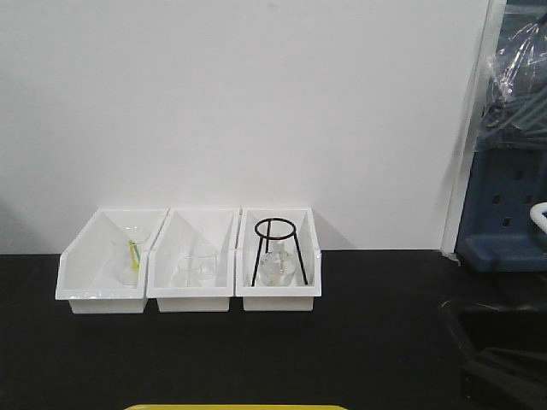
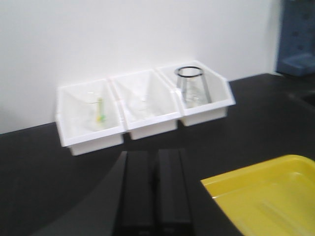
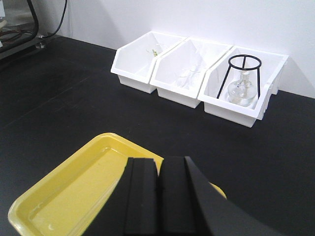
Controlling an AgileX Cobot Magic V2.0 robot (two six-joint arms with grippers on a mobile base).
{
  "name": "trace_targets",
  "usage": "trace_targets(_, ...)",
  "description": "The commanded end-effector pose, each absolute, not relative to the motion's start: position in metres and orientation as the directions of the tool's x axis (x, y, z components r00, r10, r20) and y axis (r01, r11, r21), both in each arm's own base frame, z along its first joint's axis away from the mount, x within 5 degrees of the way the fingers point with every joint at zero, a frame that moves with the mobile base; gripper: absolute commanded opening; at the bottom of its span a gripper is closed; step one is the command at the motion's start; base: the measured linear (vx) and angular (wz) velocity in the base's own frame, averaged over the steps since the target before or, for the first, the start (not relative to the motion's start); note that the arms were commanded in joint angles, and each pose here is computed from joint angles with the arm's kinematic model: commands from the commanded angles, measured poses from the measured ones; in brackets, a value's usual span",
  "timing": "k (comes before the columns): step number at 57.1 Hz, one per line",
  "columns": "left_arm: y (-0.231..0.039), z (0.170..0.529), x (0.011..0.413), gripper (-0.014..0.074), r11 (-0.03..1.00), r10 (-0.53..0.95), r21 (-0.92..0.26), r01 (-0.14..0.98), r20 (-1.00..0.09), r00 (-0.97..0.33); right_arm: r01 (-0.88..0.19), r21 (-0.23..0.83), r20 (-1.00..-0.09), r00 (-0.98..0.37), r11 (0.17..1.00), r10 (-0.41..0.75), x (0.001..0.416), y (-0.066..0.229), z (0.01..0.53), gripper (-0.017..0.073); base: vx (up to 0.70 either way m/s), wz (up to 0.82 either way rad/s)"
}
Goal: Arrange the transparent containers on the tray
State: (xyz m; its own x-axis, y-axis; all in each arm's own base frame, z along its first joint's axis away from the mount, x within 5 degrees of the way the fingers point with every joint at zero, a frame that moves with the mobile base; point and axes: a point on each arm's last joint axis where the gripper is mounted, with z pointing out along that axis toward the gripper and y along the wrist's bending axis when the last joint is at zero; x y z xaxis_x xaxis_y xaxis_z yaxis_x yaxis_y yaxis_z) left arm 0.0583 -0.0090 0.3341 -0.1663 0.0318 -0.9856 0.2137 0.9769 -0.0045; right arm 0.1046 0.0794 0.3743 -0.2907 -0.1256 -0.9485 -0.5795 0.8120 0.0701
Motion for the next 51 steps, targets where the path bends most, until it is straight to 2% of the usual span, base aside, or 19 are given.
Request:
trace_targets(1,-0.004,0.327,0.049,-0.0008,0.987,0.019,0.016,0.161,-1.0,-0.015,-0.587,0.062,-0.977,-0.199,0.807,-0.07,0.105,0.079,0.391,-0.0013,0.0,0.0)
trace_targets(7,-0.002,0.297,0.042,-0.0008,0.995,0.018,0.024,0.099,-0.998,0.066,-0.587,0.062,-0.977,-0.199,0.807,-0.07,0.105,0.079,0.391,-0.0013,0.0,0.0)
trace_targets(13,-0.002,0.264,0.042,-0.0008,0.998,-0.022,-0.015,0.066,-0.994,0.11,-0.587,0.061,-0.978,-0.199,0.807,-0.071,0.105,0.079,0.391,-0.0013,0.0,0.0)
trace_targets(21,-0.002,0.219,0.052,-0.0008,0.996,-0.079,-0.075,0.051,-0.993,0.089,-0.587,0.061,-0.977,-0.201,0.807,-0.072,0.105,0.079,0.39,-0.0013,0.0,0.0)
trace_targets(28,-0.003,0.196,0.057,-0.0008,0.995,-0.083,-0.078,0.056,-0.993,0.09,-0.587,0.061,-0.977,-0.202,0.807,-0.073,0.105,0.079,0.39,-0.0013,0.0,0.0)
trace_targets(35,-0.002,0.193,0.057,-0.0008,0.996,-0.078,-0.076,0.047,-0.996,0.034,-0.587,0.061,-0.976,-0.205,0.808,-0.075,0.105,0.079,0.39,-0.0013,0.0,0.0)
trace_targets(51,-0.002,0.191,0.057,-0.0008,0.996,-0.076,-0.076,0.044,-0.997,0.012,-0.586,0.061,-0.976,-0.205,0.808,-0.076,0.105,0.079,0.39,-0.0013,0.0,0.0)
